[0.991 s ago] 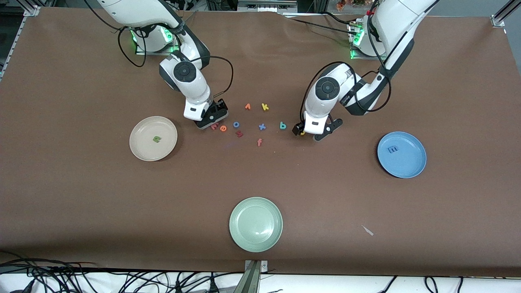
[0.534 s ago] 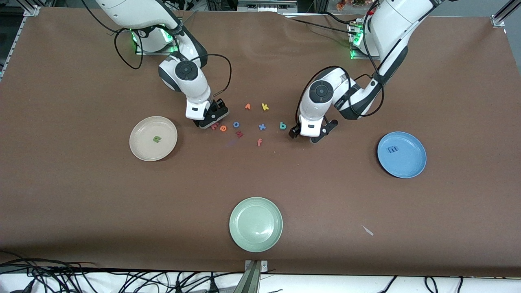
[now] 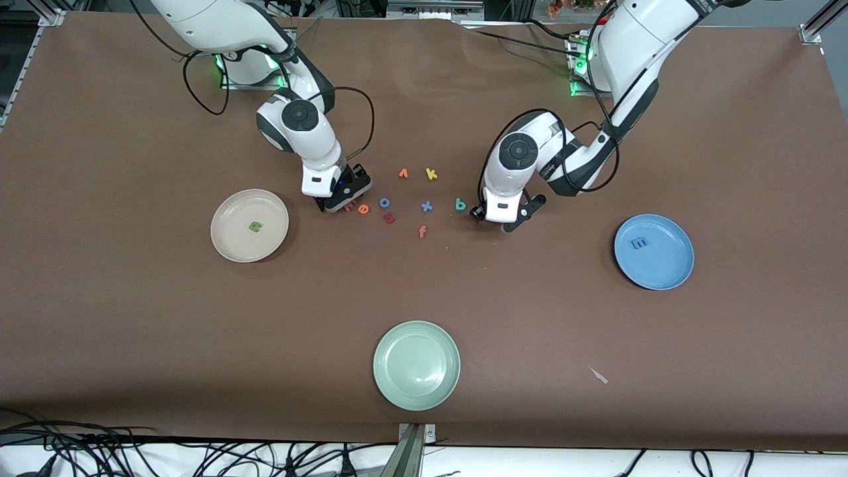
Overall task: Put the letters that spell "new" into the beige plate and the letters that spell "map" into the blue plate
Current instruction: 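Grasp the yellow letter with the left gripper while the right gripper grasps pink w, then drop the pink w on the white plate while the left gripper lifts yellow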
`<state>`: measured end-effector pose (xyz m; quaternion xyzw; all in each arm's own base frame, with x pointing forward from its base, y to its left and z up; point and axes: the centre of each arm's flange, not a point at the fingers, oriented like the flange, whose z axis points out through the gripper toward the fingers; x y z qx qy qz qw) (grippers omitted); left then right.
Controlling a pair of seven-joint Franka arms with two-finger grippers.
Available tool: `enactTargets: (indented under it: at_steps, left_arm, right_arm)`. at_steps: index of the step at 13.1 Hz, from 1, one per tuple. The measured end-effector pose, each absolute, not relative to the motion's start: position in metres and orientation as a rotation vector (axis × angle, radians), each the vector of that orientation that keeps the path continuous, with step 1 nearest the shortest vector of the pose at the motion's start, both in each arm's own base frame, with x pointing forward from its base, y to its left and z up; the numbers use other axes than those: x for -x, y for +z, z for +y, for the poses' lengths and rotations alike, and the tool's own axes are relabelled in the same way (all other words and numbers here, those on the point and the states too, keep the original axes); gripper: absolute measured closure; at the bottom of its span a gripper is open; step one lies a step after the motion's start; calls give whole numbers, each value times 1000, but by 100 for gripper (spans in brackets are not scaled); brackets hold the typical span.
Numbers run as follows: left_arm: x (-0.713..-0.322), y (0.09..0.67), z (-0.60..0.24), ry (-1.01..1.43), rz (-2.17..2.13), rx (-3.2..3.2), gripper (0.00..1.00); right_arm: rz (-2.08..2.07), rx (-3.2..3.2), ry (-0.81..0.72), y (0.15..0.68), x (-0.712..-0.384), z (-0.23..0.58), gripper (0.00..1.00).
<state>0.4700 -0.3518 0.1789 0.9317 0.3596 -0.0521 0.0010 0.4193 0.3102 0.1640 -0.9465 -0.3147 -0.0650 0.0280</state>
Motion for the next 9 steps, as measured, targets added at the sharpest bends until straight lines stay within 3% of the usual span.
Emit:
enactTargets:
  at_steps: [4,6,9]
  left_arm:
    - [-481,178,-347,-151,1151,-2914,38]
    - [-482,176,-344,-151,1160,-2914,40]
    - [-483,175,-343,-153,1164,-2914,44]
  right_arm:
    - [-971,2920,-206,165,-420,311,43]
    - [-968,2921,-213,166,-422,310,56]
    - [-985,2927,-225,166,-431,301,56]
